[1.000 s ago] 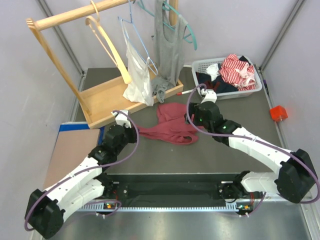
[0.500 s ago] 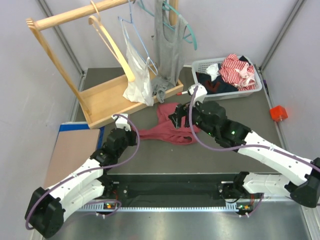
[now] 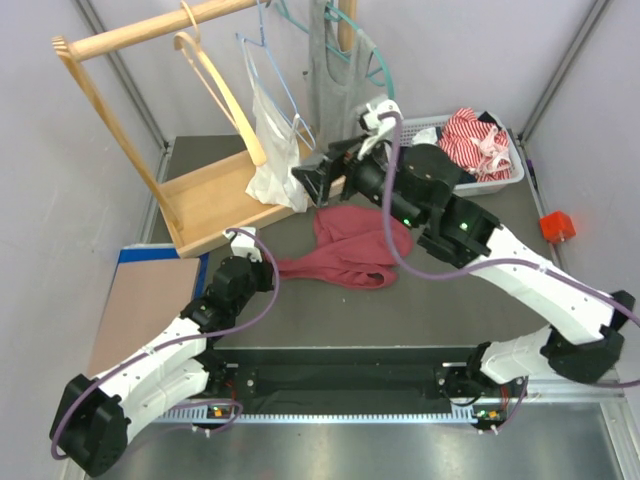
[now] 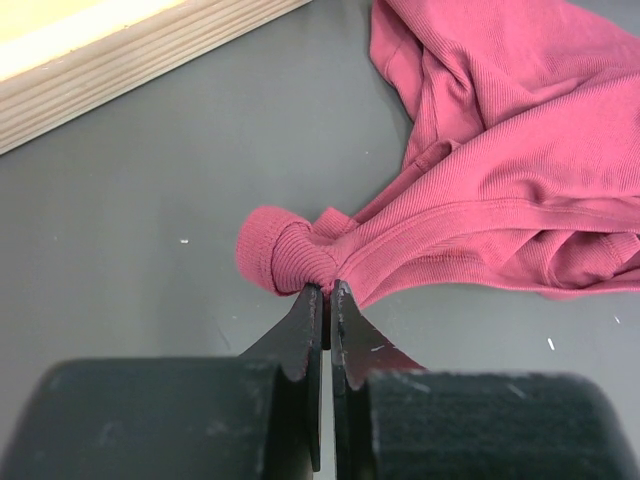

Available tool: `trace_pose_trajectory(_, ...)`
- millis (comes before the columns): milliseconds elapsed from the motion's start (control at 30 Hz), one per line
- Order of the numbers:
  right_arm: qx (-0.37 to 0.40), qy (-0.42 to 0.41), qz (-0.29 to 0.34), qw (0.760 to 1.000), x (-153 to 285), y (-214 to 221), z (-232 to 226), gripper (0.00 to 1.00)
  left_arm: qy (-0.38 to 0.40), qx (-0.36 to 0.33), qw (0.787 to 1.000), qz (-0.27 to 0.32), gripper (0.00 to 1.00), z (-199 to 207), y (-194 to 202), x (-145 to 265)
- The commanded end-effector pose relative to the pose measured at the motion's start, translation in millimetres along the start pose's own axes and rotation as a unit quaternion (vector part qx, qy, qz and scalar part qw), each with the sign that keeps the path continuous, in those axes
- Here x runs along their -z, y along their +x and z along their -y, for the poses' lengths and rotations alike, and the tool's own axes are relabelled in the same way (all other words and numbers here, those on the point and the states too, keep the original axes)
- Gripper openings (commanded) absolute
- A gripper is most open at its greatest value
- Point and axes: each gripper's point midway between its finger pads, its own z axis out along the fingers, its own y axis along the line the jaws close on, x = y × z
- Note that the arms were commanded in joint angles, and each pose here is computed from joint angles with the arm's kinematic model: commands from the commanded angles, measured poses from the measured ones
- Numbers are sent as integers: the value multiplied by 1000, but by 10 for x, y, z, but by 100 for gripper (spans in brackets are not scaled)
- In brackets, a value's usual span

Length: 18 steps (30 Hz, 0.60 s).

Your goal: Place the tank top on the hanger

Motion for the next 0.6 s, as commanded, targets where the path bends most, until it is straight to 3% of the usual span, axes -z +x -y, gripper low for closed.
trace_pose_trajectory(0, 24, -32, 42, 998, -314, -317, -209, 91, 16, 13, 999, 28, 0, 75, -142, 4)
trace_pose_trajectory(233, 45, -20, 43, 998, -972, -196, -244, 94, 18, 17, 999, 43, 0, 72, -193, 48)
trace_pose_trajectory(567, 55, 38, 53, 996, -1469, 28, -75, 98, 11, 16, 999, 40, 0, 55, -199, 53)
